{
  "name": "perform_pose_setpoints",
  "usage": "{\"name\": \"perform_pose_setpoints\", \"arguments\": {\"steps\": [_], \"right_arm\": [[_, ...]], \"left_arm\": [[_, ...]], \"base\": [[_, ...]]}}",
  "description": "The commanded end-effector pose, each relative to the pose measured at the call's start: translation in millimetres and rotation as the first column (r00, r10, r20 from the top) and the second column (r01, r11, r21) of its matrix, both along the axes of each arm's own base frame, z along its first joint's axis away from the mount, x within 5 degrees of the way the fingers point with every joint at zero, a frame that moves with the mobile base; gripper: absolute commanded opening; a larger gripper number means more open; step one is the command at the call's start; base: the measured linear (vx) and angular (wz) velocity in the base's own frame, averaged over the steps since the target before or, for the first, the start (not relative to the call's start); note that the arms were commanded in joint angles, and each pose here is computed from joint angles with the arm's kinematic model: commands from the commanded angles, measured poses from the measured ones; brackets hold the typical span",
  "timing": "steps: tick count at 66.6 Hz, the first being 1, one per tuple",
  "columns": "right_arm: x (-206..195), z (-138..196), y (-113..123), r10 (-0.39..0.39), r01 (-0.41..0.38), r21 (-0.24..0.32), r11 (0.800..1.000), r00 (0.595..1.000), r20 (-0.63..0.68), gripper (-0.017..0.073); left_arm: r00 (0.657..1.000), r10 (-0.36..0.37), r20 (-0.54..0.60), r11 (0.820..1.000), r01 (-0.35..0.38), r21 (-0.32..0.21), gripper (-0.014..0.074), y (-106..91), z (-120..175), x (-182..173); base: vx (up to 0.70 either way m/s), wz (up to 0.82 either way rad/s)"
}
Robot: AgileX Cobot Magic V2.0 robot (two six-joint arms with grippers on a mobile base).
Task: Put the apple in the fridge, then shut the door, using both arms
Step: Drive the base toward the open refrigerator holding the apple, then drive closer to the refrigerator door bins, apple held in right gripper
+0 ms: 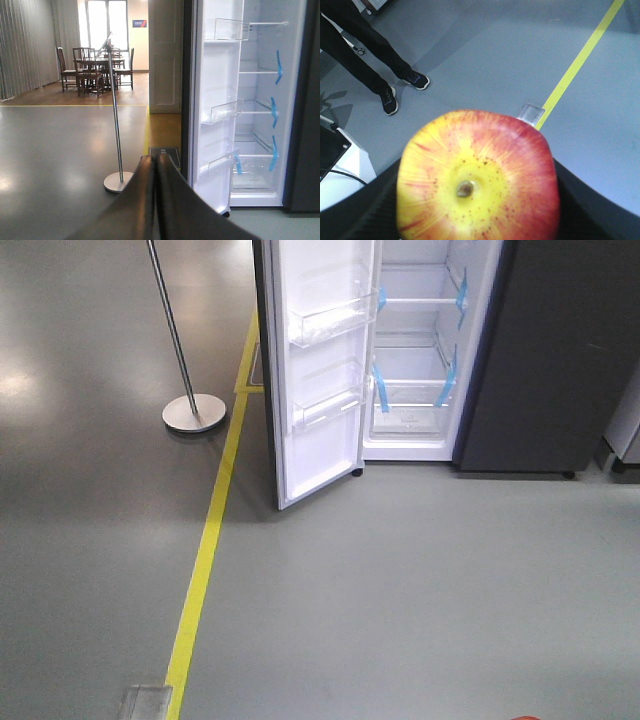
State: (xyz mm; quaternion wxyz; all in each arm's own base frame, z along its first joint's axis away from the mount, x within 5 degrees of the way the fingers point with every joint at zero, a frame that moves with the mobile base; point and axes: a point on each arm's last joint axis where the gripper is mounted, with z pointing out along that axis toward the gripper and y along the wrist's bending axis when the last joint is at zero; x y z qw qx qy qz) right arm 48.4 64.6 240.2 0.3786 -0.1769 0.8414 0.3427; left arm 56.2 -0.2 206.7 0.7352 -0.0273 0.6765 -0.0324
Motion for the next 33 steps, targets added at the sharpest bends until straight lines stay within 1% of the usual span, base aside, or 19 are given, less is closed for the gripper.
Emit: {"name": "perform_pose_setpoints", "arguments": {"steps": [1,15,33], "right_arm": [[2.2,11.9,2.2,-0.004,0.002,0.059,0.998,1.0,0.031,0.0272],[0.6,11.4,3.1,0.014,-0.015,0.059,0.998,1.0,0.021,0.0272],[0.7,11.4,3.0,0.013,-0.015,0.059,0.998,1.0,0.021,0.0272]], "left_arm": [[0.998,0.003,0.066,1.0,-0.003,-0.008,-0.0006,0.3,2.3,-1.2],[0.998,0.003,0.066,1.0,-0.003,-0.008,-0.0006,0.3,2.3,-1.2],[0.998,0.003,0.066,1.0,-0.003,-0.008,-0.0006,0.3,2.3,-1.2]], "base": [[0.39,0.07],[0.38,0.05],[0.37,0.02]]}}
